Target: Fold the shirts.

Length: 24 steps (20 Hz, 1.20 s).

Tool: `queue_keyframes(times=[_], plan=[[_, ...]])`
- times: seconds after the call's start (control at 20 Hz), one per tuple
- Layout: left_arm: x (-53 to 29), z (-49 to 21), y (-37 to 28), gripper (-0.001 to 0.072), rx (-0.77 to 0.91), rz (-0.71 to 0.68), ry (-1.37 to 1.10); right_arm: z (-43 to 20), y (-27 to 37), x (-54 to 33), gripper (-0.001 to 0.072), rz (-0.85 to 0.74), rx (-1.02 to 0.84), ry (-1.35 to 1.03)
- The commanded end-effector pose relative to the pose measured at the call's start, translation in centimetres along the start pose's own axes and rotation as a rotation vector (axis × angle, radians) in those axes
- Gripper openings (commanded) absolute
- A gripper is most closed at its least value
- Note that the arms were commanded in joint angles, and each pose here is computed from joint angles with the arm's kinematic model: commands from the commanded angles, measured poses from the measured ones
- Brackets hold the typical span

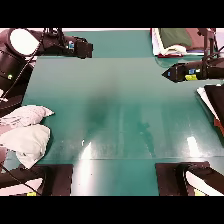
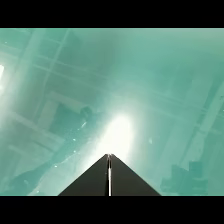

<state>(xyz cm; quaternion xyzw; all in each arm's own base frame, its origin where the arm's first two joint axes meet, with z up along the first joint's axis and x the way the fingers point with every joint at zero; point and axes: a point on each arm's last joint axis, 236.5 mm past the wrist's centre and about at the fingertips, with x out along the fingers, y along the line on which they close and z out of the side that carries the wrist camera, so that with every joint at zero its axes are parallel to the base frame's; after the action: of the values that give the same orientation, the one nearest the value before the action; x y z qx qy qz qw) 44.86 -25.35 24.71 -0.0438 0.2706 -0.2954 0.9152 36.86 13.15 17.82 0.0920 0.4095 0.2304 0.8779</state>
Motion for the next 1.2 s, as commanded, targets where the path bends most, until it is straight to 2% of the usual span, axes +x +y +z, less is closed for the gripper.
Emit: queue_keyframes(times=[0.0, 0.7, 0.8, 0.95, 1.15], plan=[[0.0, 0.1, 0.0, 0.0024, 0.001, 0.001, -0.003, 0.0, 0.1, 0.0, 0.0013, 0.002, 0.004, 0.002], [-0.4, 1.3, 0.3, 0.0023, -0.028, 0.002, -0.051, -0.3, 0.3, 0.0, 0.0012, 0.010, 0.031, 0.013], [-2.8, 0.7, 3.2, 0.0024, -0.002, 0.086, -0.007, -0.4, 0.3, 0.0, 0.0012, 0.011, 0.031, 0.018], [-9.5, -1.9, 10.9, 0.0023, -0.018, 0.315, 0.116, -0.4, 0.3, 0.0, 0.0012, 0.011, 0.030, 0.019], [-16.5, -10.5, 19.5, 0.0024, -0.179, 0.570, 0.297, -0.4, 0.3, 0.0, 0.0012, 0.011, 0.030, 0.019]])
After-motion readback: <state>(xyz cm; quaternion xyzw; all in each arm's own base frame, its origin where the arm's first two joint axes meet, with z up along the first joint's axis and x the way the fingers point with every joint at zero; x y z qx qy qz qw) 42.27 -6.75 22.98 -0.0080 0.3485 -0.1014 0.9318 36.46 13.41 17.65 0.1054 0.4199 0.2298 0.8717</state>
